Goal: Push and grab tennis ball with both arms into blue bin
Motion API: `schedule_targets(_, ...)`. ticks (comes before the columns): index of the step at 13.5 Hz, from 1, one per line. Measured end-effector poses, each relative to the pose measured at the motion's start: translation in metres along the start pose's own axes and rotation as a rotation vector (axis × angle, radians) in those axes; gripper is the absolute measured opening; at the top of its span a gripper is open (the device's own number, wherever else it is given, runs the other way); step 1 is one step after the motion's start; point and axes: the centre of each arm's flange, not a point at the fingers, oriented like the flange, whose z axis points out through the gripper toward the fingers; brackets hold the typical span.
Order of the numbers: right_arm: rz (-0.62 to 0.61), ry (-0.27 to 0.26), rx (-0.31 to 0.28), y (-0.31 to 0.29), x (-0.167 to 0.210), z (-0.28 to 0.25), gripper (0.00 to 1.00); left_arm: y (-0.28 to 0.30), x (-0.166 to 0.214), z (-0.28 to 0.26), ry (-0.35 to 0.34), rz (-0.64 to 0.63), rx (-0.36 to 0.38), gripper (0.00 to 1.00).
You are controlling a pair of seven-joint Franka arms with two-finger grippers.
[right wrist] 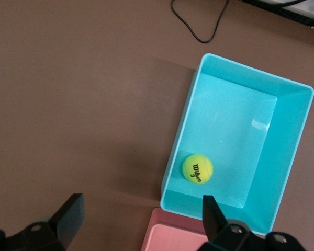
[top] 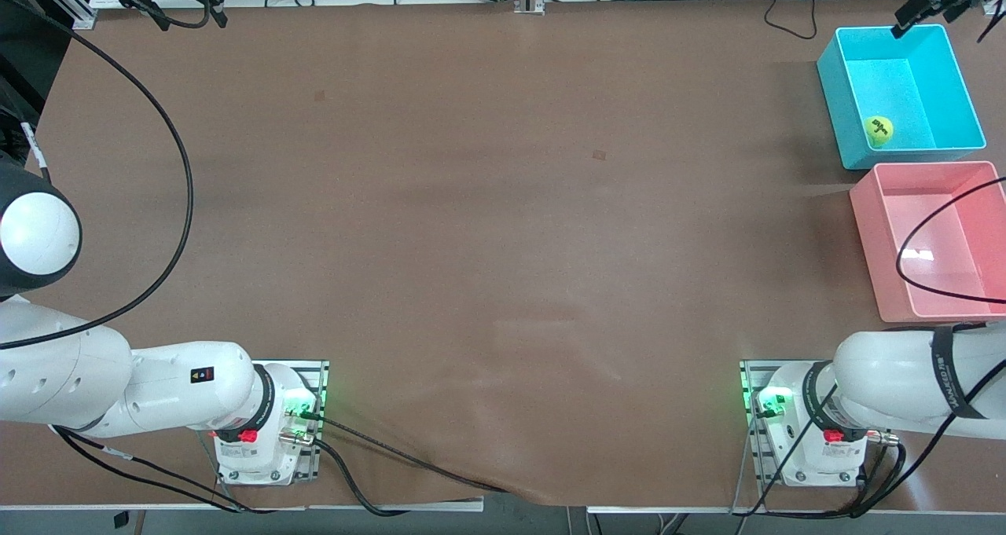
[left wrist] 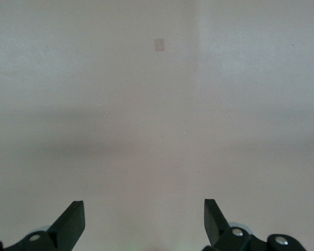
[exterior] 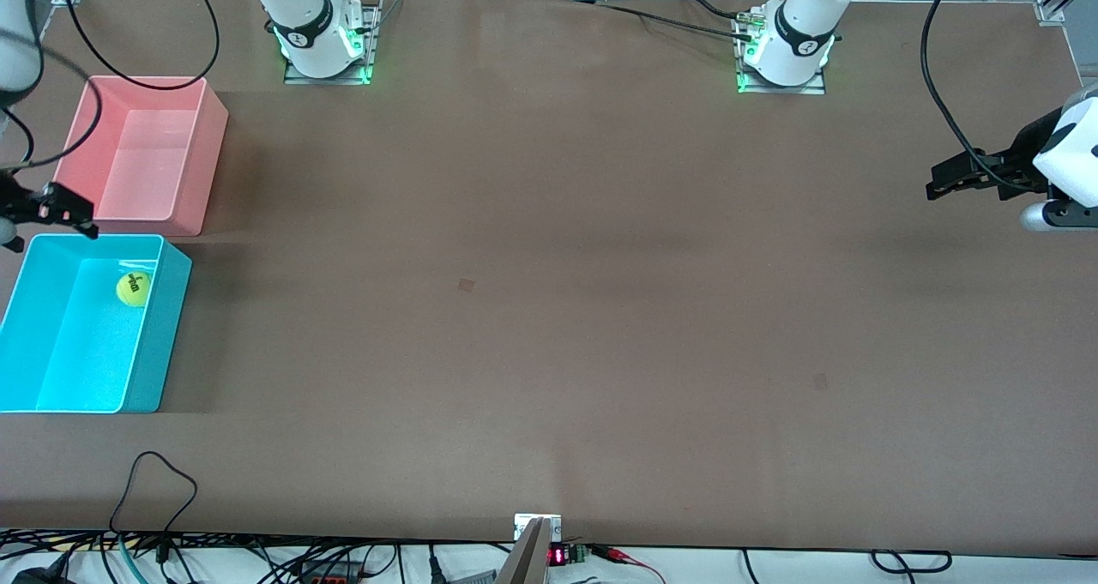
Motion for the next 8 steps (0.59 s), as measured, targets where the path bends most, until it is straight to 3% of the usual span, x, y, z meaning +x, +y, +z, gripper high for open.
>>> schedule_targets(4,0.056,-0.029,0.024,-0.073,0.009,-0.047,1.00,0.000,0.000,0.000,0.000,-0.001,0.000,1.00)
schedule_targets(8,0.099,-0.052,0.033,-0.105,0.016,-0.088,1.00,0.000,0.000,0.000,0.000,0.000,0.000,1.00)
